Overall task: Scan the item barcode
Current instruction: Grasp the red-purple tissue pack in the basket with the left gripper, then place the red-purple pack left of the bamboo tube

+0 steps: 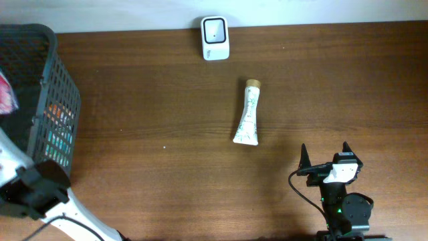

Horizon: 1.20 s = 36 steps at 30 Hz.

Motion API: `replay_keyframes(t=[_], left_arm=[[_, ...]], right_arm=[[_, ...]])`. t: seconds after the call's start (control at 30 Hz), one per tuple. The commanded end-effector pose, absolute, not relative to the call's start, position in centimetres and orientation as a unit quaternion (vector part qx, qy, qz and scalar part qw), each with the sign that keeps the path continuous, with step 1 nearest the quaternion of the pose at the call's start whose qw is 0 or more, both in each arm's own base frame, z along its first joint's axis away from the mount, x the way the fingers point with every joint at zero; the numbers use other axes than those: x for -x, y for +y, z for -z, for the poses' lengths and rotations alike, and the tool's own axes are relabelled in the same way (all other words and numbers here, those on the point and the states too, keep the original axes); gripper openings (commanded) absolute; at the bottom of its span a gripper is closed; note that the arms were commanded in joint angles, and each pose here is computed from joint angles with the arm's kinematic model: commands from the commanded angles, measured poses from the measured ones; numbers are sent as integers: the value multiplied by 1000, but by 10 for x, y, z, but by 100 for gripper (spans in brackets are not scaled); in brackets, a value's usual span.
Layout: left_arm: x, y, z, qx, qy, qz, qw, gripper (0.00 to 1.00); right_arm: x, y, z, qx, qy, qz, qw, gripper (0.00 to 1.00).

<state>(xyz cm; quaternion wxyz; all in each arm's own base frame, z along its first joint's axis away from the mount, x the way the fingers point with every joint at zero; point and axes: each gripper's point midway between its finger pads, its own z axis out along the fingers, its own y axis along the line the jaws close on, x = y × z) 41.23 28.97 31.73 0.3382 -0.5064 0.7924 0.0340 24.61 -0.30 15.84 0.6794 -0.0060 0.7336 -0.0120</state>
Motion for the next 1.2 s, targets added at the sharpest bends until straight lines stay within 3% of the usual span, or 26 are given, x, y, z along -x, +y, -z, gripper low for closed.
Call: replay_keyframes(t=[0.0, 0.1, 0.2, 0.37, 0.47, 0.63, 0.77, 0.9, 1.1, 1.17], left_arm=[[-406, 241, -411, 456, 768, 68, 445, 0], [-407, 181, -472, 358, 763, 178, 507, 0], [-407, 128, -507, 272, 770, 191, 545, 0], [-418, 7, -496, 11, 830, 167, 532, 0], [-408, -70, -453, -141, 860, 171, 460, 0], [-402, -137, -368, -193, 899, 215, 328, 0], [-402, -178, -264, -224, 923, 215, 228, 0], [-400, -210, -175, -226, 937, 174, 201, 0], [-409, -245, -121, -210, 937, 155, 232, 0], [-413, -254, -104, -217, 937, 146, 230, 10]], right_arm=[[-246, -1, -156, 10, 734, 8, 679, 99], [-246, -1, -156, 10, 734, 8, 679, 98], [-246, -1, -156, 10, 734, 8, 679, 98], [-246, -1, -156, 10, 734, 8, 679, 99], [-246, -1, -156, 10, 734, 8, 679, 99], [-246, -1, -156, 10, 734, 8, 679, 99], [-246, -1, -156, 10, 734, 8, 679, 99], [-246, -1, -156, 10, 734, 8, 679, 99], [-246, -1, -156, 10, 734, 8, 679, 99], [-246, -1, -156, 10, 734, 8, 679, 99]])
